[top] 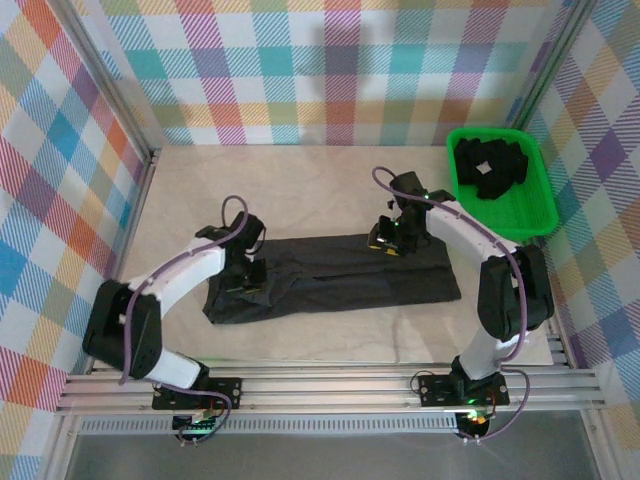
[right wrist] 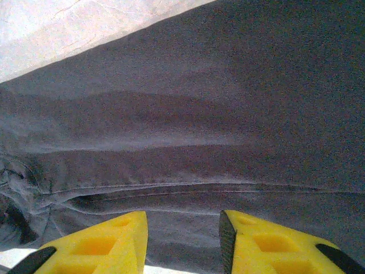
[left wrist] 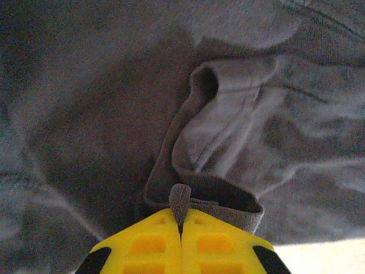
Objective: Fold and stack the t-shirts
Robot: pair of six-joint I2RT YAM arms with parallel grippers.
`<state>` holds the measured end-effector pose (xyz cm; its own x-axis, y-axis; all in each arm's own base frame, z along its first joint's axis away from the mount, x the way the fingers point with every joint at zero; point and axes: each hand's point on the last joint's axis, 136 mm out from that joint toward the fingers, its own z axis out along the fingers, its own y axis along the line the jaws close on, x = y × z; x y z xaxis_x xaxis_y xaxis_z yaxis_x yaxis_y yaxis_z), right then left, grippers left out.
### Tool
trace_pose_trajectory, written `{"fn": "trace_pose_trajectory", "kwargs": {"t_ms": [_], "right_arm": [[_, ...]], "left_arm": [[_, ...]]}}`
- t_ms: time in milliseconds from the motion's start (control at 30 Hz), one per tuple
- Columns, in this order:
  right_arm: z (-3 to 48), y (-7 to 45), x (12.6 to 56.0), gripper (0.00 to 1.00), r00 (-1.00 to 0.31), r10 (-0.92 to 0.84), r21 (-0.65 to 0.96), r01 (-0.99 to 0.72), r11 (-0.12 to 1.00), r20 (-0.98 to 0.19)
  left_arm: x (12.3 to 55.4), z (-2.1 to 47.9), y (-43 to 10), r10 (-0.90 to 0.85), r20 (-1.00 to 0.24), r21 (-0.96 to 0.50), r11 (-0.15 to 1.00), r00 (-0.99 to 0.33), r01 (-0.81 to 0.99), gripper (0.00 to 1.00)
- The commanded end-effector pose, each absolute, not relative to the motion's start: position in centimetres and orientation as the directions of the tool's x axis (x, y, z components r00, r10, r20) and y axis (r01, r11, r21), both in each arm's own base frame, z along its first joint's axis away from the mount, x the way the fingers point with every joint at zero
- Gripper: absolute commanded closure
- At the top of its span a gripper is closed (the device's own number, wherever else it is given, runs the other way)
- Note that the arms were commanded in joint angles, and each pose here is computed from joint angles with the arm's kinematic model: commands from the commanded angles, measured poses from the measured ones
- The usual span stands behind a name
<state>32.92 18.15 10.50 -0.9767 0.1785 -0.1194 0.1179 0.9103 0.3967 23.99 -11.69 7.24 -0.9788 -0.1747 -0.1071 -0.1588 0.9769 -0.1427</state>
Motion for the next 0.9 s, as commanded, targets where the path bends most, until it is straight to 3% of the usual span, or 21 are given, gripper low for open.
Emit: {"fn": "trace_pose_trajectory", "kwargs": {"t_ms": [0, 300, 367, 433, 533, 700, 867], "right_arm": [[11.1, 18.7, 32.5, 0.61, -0.976, 0.181, 0.425, 0.114, 0.898, -0.122], [10.6, 19.0, 32.6, 0.61, -0.979, 0.174, 0.431, 0.114, 0.895, -0.103], [10.7, 19.0, 32.5, 0.61, -0.980, 0.173, 0.431, 0.113, 0.895, -0.103], [10.8, 19.0, 32.4, 0.61, -0.980, 0.171, 0.434, 0.110, 0.894, -0.104], [11.4, 19.4, 32.3, 0.61, -0.980, 0.158, 0.461, 0.088, 0.883, -0.116], [12.4, 20.2, 31.9, 0.61, -0.981, 0.139, 0.517, 0.051, 0.855, -0.133], [12.9, 20.6, 31.6, 0.61, -0.982, 0.131, 0.529, 0.038, 0.848, -0.139]], "left_arm": [[20.3, 7.3, -10.3, -0.246, -0.046, -0.114, 0.964, -0.968, -0.239, 1.00], [15.5, 4.9, -8.7, -0.401, 0.035, -0.098, 0.910, -0.915, -0.402, 0.96], [14.9, 4.9, -7.8, -0.448, 0.038, -0.042, 0.892, -0.893, -0.449, 0.87], [14.4, 5.0, -7.1, -0.483, 0.049, 0.009, 0.875, -0.874, -0.484, 0.68], [14.0, 5.4, -7.2, -0.519, 0.074, 0.024, 0.854, -0.851, -0.519, 0.57], [18.0, 9.4, -8.2, -0.544, -0.062, -0.105, 0.837, -0.837, -0.536, 0.52], [24.4, 9.8, -12.2, -0.455, -0.121, -0.285, 0.867, -0.882, -0.409, 0.53]]}}
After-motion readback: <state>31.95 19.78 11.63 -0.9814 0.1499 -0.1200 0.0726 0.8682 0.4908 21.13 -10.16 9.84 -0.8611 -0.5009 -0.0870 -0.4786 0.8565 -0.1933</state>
